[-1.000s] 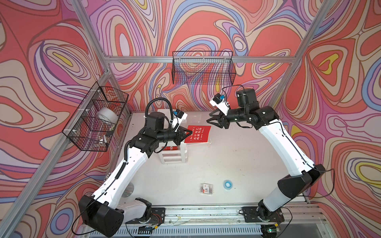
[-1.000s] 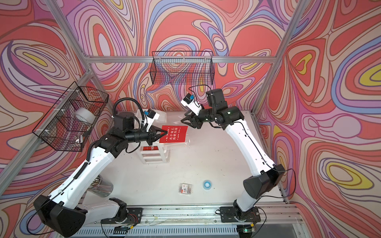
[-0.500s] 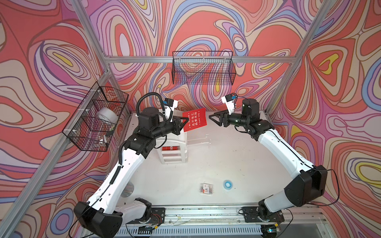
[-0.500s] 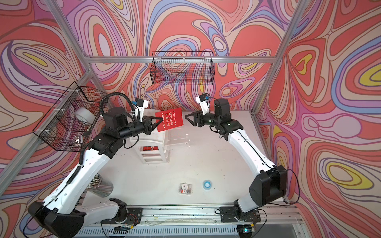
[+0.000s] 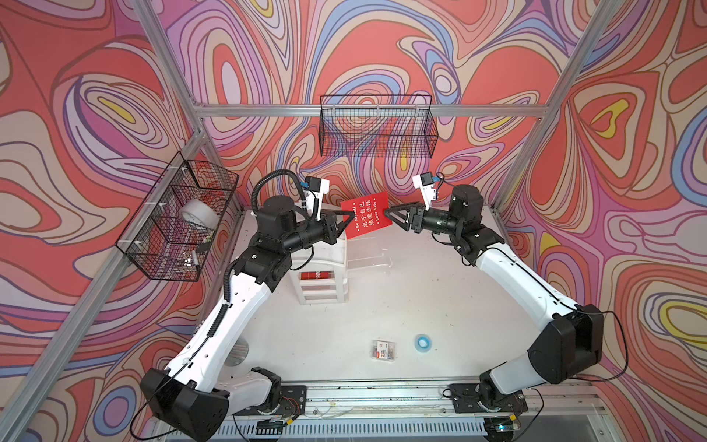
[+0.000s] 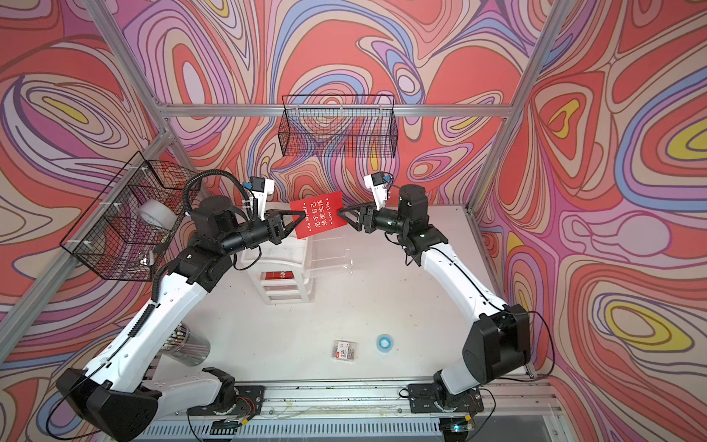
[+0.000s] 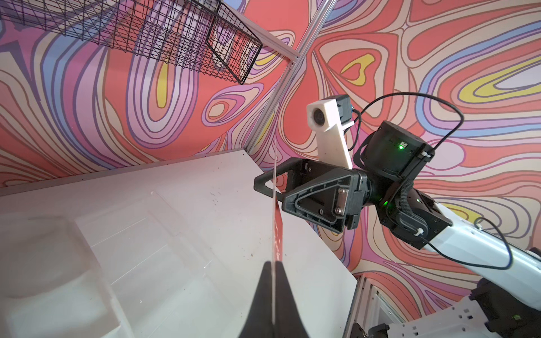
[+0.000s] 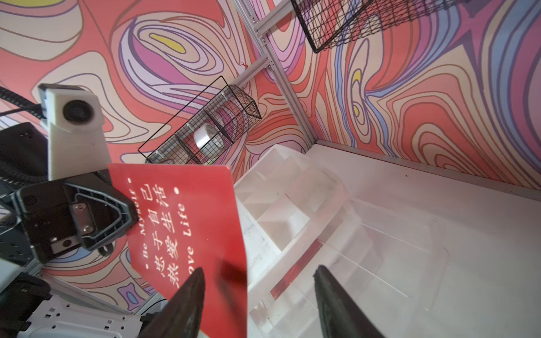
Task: Take the postcards out of the drawer
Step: Place the postcard at the center of the board.
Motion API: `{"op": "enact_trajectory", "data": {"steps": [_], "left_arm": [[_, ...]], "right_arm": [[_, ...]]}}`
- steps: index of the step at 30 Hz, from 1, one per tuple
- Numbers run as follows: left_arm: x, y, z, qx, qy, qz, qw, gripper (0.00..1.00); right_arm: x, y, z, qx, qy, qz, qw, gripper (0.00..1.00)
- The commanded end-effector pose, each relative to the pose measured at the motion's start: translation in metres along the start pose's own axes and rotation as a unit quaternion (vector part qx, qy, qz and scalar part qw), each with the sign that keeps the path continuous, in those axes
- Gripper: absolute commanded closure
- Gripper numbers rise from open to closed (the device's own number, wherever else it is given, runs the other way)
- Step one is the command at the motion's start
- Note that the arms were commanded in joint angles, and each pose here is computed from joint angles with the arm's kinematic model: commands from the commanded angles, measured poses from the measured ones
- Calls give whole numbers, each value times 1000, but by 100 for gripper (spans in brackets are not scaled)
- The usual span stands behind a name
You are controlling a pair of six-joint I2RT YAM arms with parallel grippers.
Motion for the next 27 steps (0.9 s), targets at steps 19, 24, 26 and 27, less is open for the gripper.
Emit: {"op": "enact_trajectory", "data": {"steps": [19,24,26,27], "left_arm": [[15,0,6,7,6,6,1000,100],[16,3,13,4,-22,14,1000,88],[15,2,14,4,-27,14,1000,80],[14,1,14,5,-31,13,999,76]], "right_arm": [[1,-6,18,14,-71,20,997,84],[3,-9,17,26,-70,23,997,91],[4,-11,17,31,-69,24,997,93],[4,-12,18,30,-69,24,997,93]]}}
Point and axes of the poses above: each gripper's point midway between its finger pads, its own x axis out along the fingers, its own z axis along the line the jaws close on, y = z × x, the point moved 6 cm from there along -x, back along the fingers, and after that the axes turned 15 degrees about x, right-handed, at the moved point
